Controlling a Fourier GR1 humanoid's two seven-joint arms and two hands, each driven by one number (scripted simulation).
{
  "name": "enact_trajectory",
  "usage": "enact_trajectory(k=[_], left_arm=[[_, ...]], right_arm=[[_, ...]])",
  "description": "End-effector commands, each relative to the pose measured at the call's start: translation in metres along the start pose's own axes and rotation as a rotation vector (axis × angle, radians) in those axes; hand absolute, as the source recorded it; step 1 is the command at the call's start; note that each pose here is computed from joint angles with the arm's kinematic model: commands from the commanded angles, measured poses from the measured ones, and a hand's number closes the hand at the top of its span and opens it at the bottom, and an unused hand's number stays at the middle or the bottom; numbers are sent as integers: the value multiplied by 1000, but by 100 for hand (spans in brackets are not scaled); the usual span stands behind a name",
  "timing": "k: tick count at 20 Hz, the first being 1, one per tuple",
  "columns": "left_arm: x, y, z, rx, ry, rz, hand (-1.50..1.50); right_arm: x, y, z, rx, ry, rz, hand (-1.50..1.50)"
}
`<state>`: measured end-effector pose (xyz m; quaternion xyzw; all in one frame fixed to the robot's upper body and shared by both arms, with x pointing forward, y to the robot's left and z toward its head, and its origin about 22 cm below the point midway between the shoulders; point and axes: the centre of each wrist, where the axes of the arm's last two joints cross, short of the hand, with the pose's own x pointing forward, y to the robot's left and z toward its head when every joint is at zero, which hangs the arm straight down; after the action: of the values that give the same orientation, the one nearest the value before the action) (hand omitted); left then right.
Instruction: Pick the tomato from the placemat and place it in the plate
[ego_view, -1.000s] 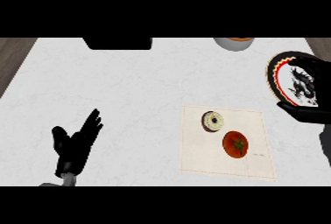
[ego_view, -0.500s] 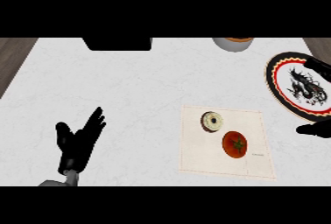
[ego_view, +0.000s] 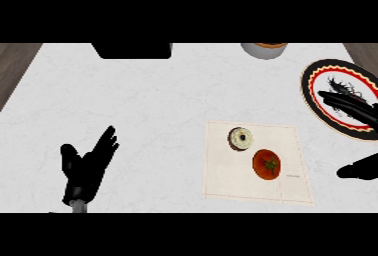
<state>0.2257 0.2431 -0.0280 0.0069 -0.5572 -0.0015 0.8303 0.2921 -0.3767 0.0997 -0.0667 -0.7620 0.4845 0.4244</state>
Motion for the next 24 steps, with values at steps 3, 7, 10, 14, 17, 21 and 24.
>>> enact_trajectory(k=[3,7,10,14,17,21,24], left_arm=[[-9,-2,-16,5,-19,9,0],[3,3,1,-10,2,-1,0],[-4,0,-4,-6,14,4,0],[-2,-13,-6,-17,7,11,0],[-8,2,-12,9,-16,16,0],[1,-2,-4,-15,-13,-8,0],[-14,-1,0,-12,-5,23,0]], right_arm=[[22,31,-31,69,29,70,-150],[49,42,-22,68,79,116,-150],[36,67,-9,111,100,105,-150],[40,102,-17,159,104,87,-150],[32,95,-14,158,117,66,-150],[37,118,-21,170,106,95,-150],[28,108,-22,151,146,148,-150]])
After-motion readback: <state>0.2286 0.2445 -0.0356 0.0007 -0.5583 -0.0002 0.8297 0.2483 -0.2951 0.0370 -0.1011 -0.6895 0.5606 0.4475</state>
